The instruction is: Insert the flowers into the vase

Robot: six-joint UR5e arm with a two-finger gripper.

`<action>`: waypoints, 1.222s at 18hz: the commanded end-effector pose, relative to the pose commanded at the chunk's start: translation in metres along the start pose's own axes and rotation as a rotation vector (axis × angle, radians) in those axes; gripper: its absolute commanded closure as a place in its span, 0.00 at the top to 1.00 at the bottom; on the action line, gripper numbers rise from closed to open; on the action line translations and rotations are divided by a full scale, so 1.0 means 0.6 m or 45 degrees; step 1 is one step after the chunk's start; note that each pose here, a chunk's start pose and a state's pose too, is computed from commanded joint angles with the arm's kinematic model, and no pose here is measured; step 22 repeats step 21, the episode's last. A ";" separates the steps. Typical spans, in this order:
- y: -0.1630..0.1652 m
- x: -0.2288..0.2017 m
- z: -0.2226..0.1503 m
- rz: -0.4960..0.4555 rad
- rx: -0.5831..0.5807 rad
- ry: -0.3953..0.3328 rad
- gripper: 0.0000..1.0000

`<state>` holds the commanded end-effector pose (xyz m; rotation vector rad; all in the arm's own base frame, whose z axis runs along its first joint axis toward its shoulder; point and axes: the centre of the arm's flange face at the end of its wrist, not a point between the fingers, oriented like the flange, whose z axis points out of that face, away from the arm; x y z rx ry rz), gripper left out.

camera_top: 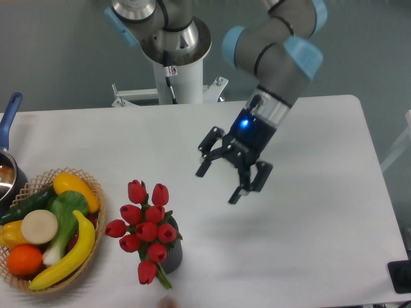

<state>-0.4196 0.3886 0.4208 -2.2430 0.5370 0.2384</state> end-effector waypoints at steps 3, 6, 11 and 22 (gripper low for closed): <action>-0.007 0.003 -0.043 0.042 -0.216 -0.056 1.00; -0.004 0.002 -0.079 0.099 -0.413 -0.082 1.00; 0.012 0.009 -0.125 0.240 -0.522 -0.009 1.00; 0.040 0.008 -0.160 0.346 -0.549 0.044 1.00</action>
